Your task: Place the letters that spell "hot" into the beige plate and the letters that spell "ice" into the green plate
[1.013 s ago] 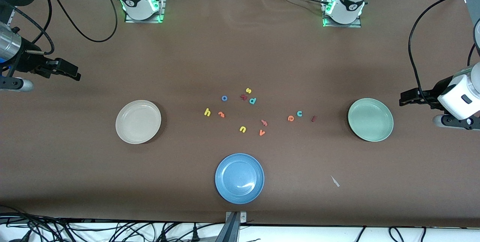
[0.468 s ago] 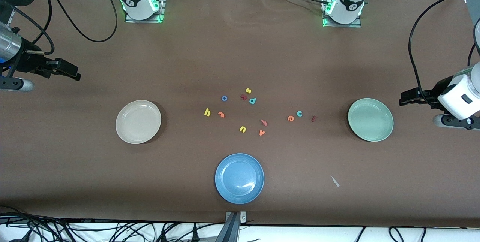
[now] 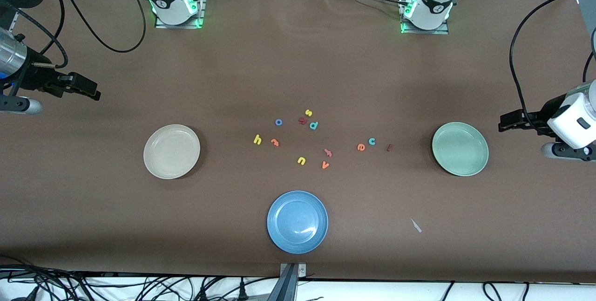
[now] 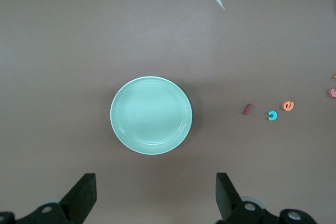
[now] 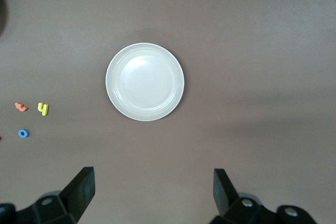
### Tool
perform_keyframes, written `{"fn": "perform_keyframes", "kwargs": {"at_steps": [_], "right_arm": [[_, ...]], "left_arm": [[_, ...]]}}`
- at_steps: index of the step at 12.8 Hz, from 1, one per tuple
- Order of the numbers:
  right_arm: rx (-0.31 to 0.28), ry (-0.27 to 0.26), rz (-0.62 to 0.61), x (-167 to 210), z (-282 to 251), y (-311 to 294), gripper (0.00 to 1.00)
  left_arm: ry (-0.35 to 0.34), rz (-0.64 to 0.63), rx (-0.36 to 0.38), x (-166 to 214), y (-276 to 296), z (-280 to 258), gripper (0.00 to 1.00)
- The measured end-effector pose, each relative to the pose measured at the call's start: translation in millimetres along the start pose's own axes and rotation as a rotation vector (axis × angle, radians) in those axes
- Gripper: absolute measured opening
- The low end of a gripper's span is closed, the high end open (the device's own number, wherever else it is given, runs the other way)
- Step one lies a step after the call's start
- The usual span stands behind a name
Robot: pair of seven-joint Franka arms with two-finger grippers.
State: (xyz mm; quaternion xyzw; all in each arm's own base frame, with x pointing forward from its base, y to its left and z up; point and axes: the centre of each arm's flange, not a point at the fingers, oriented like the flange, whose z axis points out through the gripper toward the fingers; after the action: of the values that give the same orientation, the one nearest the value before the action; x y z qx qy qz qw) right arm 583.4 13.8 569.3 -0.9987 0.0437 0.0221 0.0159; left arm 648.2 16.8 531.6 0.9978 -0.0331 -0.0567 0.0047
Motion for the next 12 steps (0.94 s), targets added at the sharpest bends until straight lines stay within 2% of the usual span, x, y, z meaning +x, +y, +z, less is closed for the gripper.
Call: {"fn": "perform_keyframes", "kwargs": {"at_steps": [7, 12], "right_arm": [[0.000, -0.005, -0.007, -0.4, 0.5, 0.0, 1.00], [-0.001, -0.009, -0.012, -0.6, 1.3, 0.1, 1.00]], "left_arm": [[0.003, 0.000, 0.001, -1.0, 0.3, -2.1, 1.00], [-0.021, 0.000, 0.001, -8.5, 2.2, -7.0, 1.00]]}}
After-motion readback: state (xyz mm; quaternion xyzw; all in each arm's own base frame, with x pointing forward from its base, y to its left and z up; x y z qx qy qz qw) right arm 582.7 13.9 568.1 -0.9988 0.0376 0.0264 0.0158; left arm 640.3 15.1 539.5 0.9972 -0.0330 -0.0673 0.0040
